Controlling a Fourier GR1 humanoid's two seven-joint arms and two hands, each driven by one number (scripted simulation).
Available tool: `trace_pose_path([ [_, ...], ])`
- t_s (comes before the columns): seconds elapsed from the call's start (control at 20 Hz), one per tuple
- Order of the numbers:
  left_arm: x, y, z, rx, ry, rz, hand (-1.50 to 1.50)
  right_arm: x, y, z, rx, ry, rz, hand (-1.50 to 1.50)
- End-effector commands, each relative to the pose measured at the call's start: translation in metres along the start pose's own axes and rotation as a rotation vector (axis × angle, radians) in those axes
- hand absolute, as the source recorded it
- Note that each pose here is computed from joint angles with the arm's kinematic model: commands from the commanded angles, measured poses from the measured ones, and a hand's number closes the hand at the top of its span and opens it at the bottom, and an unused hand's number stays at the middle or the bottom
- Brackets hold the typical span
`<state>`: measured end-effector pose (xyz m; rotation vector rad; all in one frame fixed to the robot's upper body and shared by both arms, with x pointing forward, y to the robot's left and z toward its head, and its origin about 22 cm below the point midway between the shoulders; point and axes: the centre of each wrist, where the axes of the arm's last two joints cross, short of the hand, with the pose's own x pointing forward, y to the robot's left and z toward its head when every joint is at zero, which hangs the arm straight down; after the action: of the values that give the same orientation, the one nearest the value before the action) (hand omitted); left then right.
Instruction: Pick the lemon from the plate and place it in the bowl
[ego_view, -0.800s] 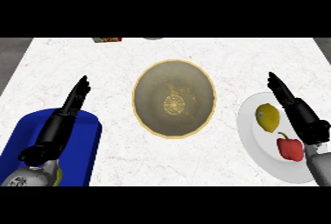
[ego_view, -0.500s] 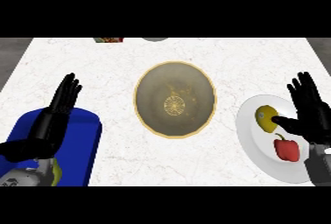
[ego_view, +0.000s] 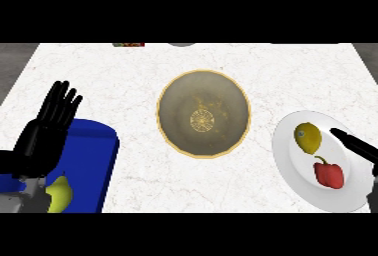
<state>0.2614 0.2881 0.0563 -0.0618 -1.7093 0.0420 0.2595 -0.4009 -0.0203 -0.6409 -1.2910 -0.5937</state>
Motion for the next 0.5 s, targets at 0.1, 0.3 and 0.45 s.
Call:
trace_pose_path([
  [0.1, 0.001, 0.005, -0.004, -0.007, 0.011, 0.044, 0.00, 0.034, -0.034, -0.027, 0.028, 0.039, 0.248, -1.50],
  [0.3, 0.011, 0.005, -0.010, -0.018, 0.006, 0.023, 0.00, 0.066, -0.050, -0.043, 0.284, 0.222, 0.465, -1.50],
  [0.45, 0.006, 0.001, -0.009, -0.023, 0.009, 0.032, 0.00, 0.067, -0.050, -0.039, 0.548, 0.344, 0.648, -1.50],
])
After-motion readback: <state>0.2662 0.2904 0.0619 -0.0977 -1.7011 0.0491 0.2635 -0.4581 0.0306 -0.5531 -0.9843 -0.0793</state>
